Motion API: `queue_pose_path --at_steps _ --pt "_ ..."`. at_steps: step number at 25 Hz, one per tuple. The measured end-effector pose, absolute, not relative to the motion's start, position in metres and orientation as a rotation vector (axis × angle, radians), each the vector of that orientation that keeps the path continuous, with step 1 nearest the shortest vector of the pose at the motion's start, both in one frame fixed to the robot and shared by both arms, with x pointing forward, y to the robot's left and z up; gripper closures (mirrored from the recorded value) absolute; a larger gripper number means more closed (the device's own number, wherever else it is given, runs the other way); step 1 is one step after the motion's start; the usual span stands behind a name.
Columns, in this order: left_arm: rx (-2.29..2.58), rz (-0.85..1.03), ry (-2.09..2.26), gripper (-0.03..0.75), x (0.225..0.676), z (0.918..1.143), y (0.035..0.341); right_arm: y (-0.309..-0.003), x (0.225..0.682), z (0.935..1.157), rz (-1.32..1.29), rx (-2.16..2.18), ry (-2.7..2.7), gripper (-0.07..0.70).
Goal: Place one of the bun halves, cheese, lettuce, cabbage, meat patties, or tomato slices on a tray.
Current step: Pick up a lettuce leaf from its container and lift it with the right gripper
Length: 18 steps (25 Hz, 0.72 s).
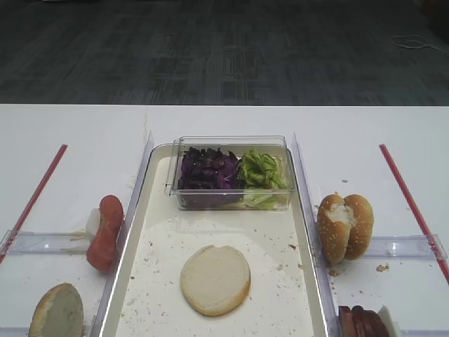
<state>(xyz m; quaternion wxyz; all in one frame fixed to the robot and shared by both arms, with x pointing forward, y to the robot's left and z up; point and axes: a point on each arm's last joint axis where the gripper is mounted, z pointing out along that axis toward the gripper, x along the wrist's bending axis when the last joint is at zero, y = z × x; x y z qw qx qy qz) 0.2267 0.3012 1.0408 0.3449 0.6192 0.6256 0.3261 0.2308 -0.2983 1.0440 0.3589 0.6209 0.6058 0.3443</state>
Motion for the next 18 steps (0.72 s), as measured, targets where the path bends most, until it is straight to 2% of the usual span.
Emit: queue_pose_path --at_steps 13,18 --pt "1.608 0.847 1.624 0.165 0.227 1.041 0.301 -0.298 0.231 1.044 0.893 1.609 1.557 0.042" --pt "1.608 0.847 1.624 0.165 0.227 1.041 0.301 -0.298 0.252 1.043 0.802 1.713 1.668 0.042"
